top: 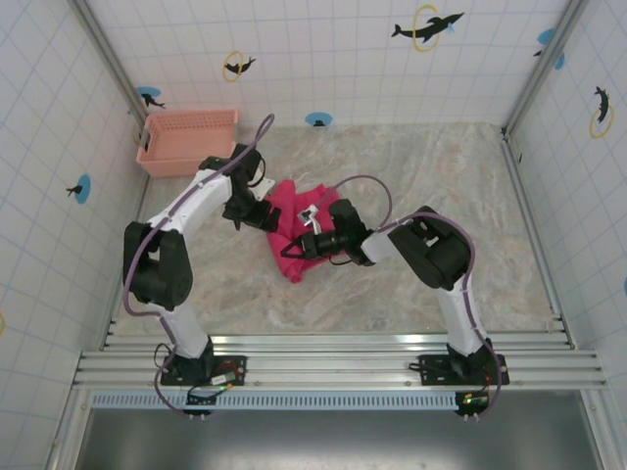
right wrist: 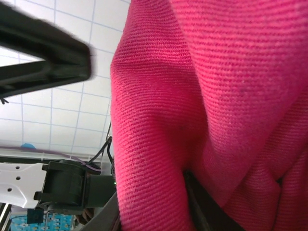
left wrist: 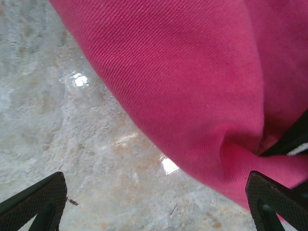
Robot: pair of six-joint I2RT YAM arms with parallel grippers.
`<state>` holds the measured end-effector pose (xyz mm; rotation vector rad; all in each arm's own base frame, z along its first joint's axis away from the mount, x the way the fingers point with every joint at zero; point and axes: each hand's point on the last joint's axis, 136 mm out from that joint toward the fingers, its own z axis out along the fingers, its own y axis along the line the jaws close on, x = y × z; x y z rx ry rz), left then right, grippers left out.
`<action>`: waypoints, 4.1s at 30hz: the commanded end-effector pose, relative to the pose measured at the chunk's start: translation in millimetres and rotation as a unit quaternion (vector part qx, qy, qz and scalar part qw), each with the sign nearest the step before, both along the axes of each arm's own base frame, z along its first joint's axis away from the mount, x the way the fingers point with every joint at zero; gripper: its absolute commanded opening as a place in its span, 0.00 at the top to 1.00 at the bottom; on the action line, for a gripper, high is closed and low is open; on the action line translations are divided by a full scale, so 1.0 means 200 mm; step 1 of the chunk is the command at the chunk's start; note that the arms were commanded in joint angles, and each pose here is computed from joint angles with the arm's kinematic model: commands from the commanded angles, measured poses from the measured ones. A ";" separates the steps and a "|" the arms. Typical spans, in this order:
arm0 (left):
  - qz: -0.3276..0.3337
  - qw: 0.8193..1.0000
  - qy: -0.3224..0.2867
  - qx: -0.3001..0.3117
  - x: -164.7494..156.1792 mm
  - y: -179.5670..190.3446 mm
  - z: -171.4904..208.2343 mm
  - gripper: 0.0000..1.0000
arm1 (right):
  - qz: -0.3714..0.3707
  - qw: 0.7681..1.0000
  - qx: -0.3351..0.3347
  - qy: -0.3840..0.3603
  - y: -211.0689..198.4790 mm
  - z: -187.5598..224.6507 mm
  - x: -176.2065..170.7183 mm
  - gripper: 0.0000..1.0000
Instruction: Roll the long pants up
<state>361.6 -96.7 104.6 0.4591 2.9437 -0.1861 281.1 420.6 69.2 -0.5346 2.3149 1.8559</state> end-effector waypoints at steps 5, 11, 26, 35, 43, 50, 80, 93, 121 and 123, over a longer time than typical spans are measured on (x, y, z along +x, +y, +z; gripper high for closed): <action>0.040 0.998 0.017 -0.043 0.16 -0.09 -0.16 0.02 | 0.030 0.999 -0.027 0.029 -0.04 -0.14 -0.10 0.71; 0.071 0.994 0.016 -0.080 0.30 -0.17 -0.22 0.02 | 0.061 0.996 -0.058 0.020 -0.07 -0.18 -0.17 0.71; 0.097 0.993 0.044 -0.047 0.34 -0.12 -0.37 0.60 | 0.155 0.965 -0.207 -0.049 -0.28 -0.17 -0.29 0.64; 0.107 0.992 0.060 -0.036 0.26 -0.08 -0.40 0.57 | 0.135 0.900 -0.381 -0.162 -0.55 -0.14 -0.19 0.32; 0.106 0.992 0.062 -0.030 0.24 -0.06 -0.37 0.55 | 0.097 0.779 -0.497 -0.370 -0.53 0.29 -0.18 0.19; 0.107 0.992 0.062 -0.030 0.23 -0.06 -0.36 0.55 | 0.084 0.752 -0.498 -0.423 -0.27 0.40 -0.26 0.19; 0.097 0.992 0.061 -0.052 0.13 -0.03 -0.30 0.41 | 0.083 0.841 -0.427 -0.321 0.01 -0.14 0.03 0.73; 0.110 0.992 -0.025 -0.060 0.11 0.06 0.04 0.10 | -0.060 0.992 -0.061 -0.091 0.02 0.09 0.16 0.79; 0.137 0.987 -0.013 -0.082 0.54 -0.06 -0.22 0.08 | -0.090 0.995 0.006 0.046 0.01 -0.26 0.15 0.76; 0.132 0.988 0.001 -0.078 0.52 -0.08 -0.29 0.09 | -0.089 0.995 -0.013 0.043 -0.01 -0.28 0.15 0.73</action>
